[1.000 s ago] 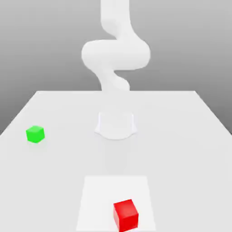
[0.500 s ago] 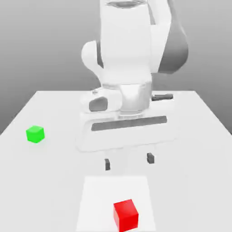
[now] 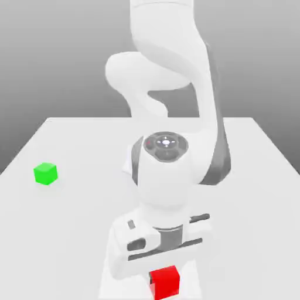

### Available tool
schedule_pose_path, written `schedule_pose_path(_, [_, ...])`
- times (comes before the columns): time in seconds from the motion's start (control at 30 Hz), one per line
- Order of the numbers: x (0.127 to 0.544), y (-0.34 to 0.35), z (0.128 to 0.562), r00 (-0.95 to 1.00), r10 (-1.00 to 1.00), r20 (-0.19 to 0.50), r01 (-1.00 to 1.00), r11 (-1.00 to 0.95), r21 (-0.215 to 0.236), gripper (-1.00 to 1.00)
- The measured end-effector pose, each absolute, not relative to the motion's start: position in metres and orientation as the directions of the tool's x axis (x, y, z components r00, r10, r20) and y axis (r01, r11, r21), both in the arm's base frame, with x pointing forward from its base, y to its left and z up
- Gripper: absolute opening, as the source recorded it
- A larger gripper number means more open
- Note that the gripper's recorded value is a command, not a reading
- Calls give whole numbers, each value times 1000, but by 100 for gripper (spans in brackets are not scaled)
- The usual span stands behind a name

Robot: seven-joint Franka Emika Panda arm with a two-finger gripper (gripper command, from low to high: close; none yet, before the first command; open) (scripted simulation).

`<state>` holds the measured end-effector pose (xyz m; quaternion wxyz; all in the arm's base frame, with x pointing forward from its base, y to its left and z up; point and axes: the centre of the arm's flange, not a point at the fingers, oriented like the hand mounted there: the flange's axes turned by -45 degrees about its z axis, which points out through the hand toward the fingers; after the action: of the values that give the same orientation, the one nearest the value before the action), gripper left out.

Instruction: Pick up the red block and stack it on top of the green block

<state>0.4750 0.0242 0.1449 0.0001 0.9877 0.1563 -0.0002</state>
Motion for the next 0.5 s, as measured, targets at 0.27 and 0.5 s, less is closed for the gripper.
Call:
schedule_pose_path(0.27, [467,-23,215,981,193,-1,193,-981,17,-100])
schedule_pose_path(0.5, [383,-206,239,943,-332,6,-332,-941,60,-100])
